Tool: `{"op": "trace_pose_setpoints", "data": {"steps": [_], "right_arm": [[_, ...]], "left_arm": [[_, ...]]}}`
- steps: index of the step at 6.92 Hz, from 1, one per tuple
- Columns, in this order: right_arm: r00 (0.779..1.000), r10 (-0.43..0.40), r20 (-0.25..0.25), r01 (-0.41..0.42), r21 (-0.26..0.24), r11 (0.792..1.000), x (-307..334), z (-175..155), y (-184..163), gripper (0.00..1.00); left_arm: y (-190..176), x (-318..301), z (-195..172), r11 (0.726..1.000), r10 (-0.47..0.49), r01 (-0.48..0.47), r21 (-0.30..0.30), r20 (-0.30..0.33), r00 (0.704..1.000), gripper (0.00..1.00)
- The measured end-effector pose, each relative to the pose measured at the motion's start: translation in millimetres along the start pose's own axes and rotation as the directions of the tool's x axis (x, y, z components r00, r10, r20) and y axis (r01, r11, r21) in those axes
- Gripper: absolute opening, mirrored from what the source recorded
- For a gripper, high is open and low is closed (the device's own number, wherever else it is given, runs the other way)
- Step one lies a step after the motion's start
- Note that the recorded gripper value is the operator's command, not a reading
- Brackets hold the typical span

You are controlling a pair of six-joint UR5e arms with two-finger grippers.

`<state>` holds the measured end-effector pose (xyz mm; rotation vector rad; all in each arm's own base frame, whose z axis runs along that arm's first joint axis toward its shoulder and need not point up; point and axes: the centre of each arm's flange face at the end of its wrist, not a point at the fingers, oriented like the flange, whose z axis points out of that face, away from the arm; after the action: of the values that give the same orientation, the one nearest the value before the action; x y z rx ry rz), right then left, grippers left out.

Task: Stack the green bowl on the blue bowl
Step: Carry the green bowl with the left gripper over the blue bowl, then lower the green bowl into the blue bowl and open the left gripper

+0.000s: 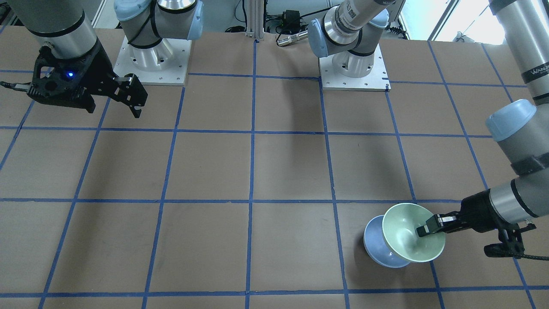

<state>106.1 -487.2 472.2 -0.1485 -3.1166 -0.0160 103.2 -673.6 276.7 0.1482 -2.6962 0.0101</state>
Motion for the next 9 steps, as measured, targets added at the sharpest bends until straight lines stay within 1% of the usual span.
{"op": "trace_pose_setpoints", "data": {"steps": [2, 4, 5, 6, 7, 9], "right_arm": [[1.0, 0.0, 0.0, 0.0, 0.0, 1.0, 0.0, 0.0, 0.0, 1.0], [1.0, 0.0, 0.0, 0.0, 0.0, 1.0, 0.0, 0.0, 0.0, 1.0], [1.0, 0.0, 0.0, 0.0, 0.0, 1.0, 0.0, 0.0, 0.0, 1.0], [1.0, 0.0, 0.0, 0.0, 0.0, 1.0, 0.0, 0.0, 0.0, 1.0], [1.0, 0.0, 0.0, 0.0, 0.0, 1.0, 0.0, 0.0, 0.0, 1.0], [1.0, 0.0, 0.0, 0.0, 0.0, 1.0, 0.0, 0.1, 0.0, 1.0]], "left_arm": [[0.8, -3.8, 10.0, 1.0, 0.01, -0.01, -0.005, -0.003, 1.0, 0.22], [-0.9, -6.7, 15.6, 1.0, 0.013, -0.013, 0.0, -0.003, 1.0, 0.4], [-0.6, -6.8, 16.4, 1.0, 0.01, -0.01, -0.001, -0.005, 1.0, 0.43], [0.2, -7.1, 17.9, 1.0, 0.007, -0.007, -0.003, -0.006, 1.0, 0.73], [1.1, -7.3, 19.1, 1.0, 0.005, -0.005, -0.005, -0.007, 1.0, 0.99], [2.4, -4.0, 13.7, 1.0, 0.003, -0.003, 0.003, -0.005, 1.0, 1.0]]}}
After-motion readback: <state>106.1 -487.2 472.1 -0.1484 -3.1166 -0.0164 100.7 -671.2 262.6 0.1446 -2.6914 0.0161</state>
